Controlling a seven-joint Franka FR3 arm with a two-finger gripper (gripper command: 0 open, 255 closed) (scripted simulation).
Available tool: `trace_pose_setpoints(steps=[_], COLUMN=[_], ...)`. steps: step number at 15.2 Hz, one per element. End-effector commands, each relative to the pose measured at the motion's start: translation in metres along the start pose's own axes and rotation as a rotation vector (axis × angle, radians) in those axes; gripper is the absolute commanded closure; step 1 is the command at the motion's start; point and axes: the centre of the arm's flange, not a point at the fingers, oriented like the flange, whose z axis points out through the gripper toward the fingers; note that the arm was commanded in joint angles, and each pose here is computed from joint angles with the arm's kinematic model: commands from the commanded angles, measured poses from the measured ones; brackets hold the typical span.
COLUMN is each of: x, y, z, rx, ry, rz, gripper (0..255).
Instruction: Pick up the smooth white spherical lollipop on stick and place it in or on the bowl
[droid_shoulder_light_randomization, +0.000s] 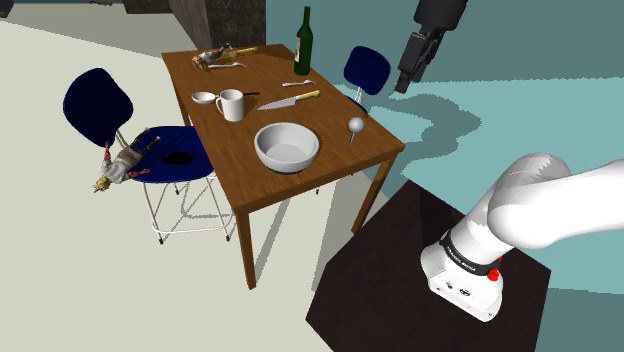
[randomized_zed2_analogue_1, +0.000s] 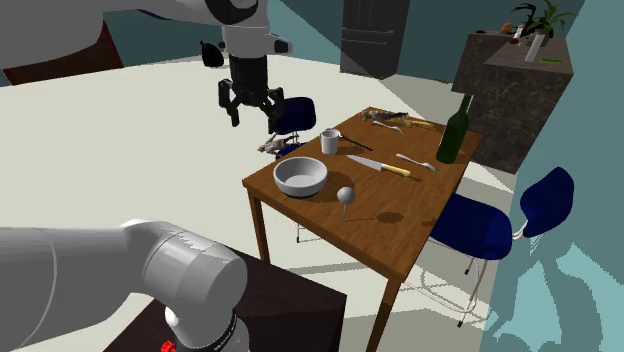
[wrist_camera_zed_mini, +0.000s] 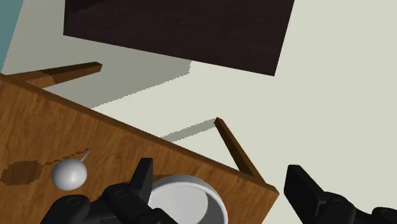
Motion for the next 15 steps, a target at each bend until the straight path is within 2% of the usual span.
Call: trace_pose_setpoints(steps=[1,15], x=[0.0,0.107], y=[0.0,0.11], z=[0.0,0.109], rx=[0.0,-0.034], ry=[0.0,-0.078], rz=[0.0,-0.037], gripper=[0,0])
